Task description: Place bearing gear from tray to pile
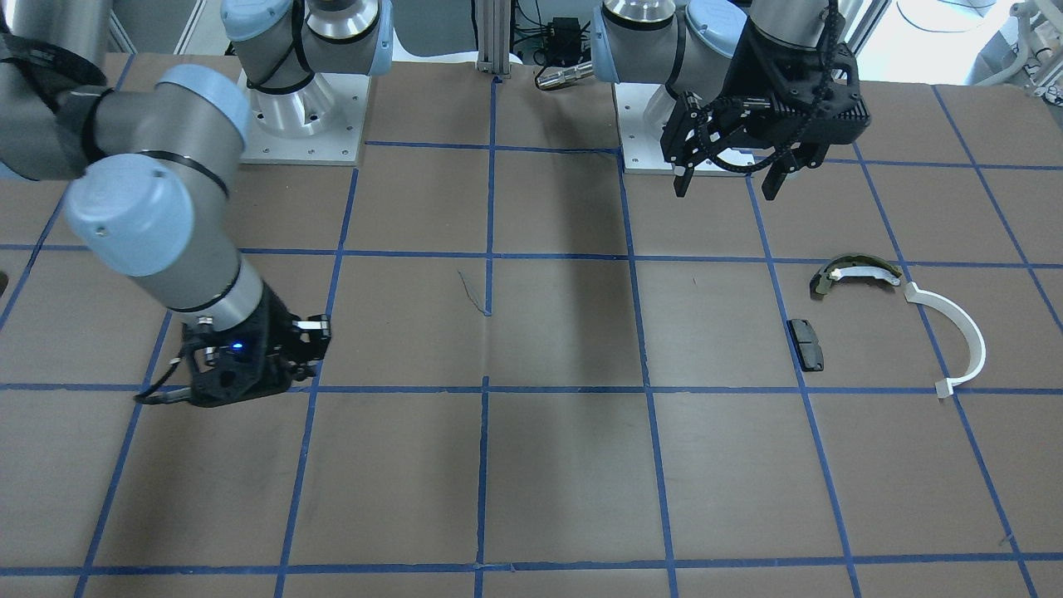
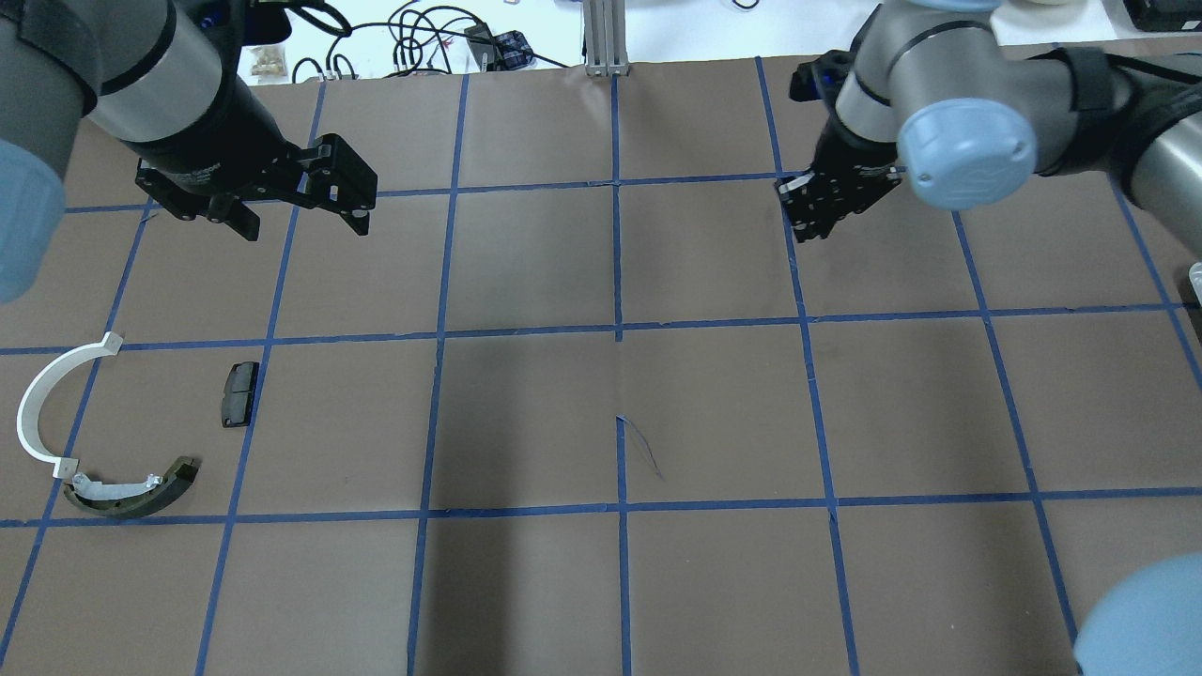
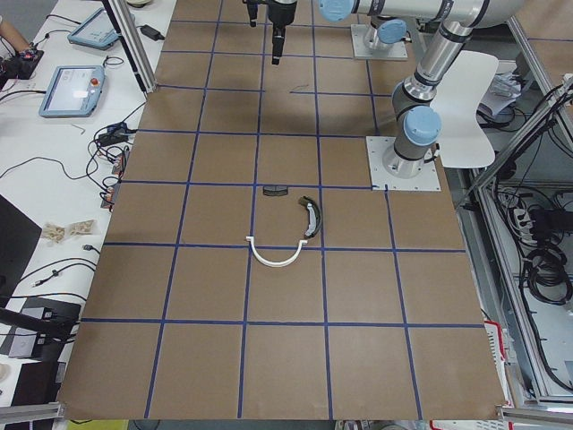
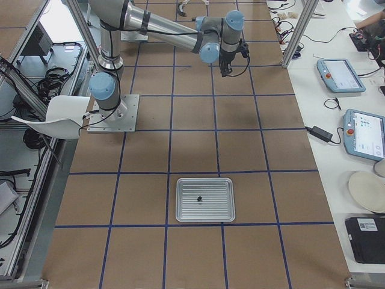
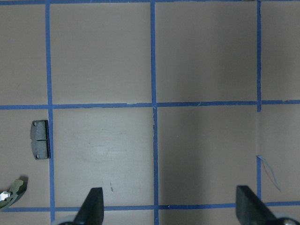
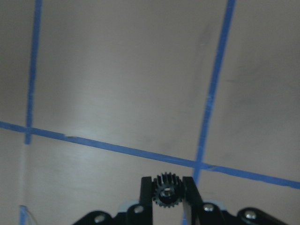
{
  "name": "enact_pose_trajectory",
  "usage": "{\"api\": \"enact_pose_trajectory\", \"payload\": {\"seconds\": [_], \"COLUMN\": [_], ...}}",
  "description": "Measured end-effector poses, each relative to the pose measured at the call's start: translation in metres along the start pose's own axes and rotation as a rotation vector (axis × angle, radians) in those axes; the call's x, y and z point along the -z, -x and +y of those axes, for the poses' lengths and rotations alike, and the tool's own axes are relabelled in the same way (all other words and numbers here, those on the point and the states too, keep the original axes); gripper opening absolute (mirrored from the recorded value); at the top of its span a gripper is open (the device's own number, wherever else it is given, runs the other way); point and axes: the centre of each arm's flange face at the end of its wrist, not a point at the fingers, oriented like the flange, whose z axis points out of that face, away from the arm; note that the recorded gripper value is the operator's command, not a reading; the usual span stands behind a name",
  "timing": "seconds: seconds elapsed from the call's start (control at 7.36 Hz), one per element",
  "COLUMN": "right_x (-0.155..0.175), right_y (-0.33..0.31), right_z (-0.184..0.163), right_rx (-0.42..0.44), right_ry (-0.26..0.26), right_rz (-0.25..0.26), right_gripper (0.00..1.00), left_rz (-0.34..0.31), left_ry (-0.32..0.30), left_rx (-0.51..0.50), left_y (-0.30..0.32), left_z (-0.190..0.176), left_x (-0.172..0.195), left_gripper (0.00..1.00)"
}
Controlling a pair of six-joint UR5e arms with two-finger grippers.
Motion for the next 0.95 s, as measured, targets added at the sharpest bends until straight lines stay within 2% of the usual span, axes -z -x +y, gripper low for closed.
{"api": "enact_pose_trajectory", "payload": {"seconds": [0.27, 0.54, 0.68, 0.82, 0.95], "right_x": [-0.039, -0.086, -0.102, -0.114, -0.124], "right_y": [0.095, 0.166, 0.19, 0.207, 0.213], "right_z": [-0.002, 0.007, 0.015, 0.023, 0.03], "right_rx": [-0.084, -0.12, -0.136, -0.148, -0.151], "right_ry": [-0.019, -0.009, 0.008, 0.026, 0.045], "right_rz": [-0.01, -0.013, -0.009, -0.004, 0.002], "right_gripper": [0.0, 0.0, 0.12, 0.15, 0.32], "left_rz": [0.0, 0.003, 0.003, 0.001, -0.001], "left_ry": [0.0, 0.004, 0.008, 0.02, 0.043], "left_rx": [0.0, 0.001, 0.002, 0.004, 0.008], "left_y": [0.0, 0.0, 0.001, 0.002, 0.004], "left_z": [0.0, 0.0, -0.001, -0.001, -0.003], "left_x": [0.0, -0.002, -0.005, -0.011, -0.023], "left_gripper": [1.0, 1.0, 1.0, 1.0, 1.0]}}
